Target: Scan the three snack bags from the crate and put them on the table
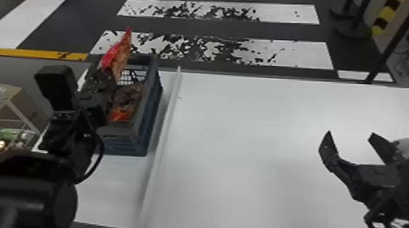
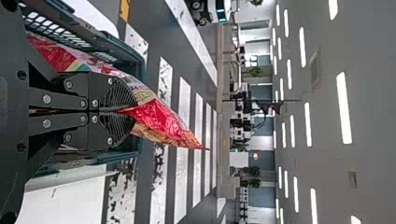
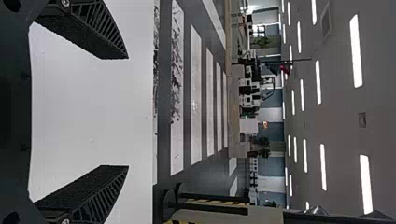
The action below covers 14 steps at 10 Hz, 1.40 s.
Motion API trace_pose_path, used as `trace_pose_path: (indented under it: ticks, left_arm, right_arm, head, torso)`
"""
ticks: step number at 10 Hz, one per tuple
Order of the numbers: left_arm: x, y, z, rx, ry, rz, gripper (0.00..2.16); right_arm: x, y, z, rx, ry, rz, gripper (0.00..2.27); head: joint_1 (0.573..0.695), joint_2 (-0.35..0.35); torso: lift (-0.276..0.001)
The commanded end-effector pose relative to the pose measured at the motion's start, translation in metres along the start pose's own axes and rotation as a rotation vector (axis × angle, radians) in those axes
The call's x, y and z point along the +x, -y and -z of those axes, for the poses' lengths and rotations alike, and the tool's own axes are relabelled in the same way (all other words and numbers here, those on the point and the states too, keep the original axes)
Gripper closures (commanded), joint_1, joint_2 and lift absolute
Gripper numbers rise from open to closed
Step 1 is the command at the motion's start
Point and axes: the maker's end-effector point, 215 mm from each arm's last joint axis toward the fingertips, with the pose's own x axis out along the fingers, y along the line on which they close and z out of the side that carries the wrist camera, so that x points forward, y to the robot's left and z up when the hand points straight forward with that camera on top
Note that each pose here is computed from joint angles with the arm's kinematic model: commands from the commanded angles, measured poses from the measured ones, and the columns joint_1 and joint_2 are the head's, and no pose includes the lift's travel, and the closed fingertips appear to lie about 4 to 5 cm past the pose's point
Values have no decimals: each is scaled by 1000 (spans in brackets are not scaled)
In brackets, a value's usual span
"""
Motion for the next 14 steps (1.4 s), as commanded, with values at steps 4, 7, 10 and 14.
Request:
trace_pose_path:
  ticks: [4,7,10,14]
  left_arm:
    - [-54,29,-74,27,118,78,1713]
    - [-83,101,-81,54,128,246,1713]
    - [-103,189,-48,109,87,416,1710]
    - [-158,317,43,160,6,666,1710]
  right_arm:
    - [-3,10,-16,0,4,29,33]
    - [-3,23,-29,-10,-2,67,33]
    - [-4,55,-33,-1,-7,152,33]
    - [-9,78,-31,24,-15,201,33]
  head:
    - [695,90]
    - [695,2]
    - [695,-118]
    - [695,-304]
  torso:
    - [-94]
    - [-94]
    - [-94]
    - [-94]
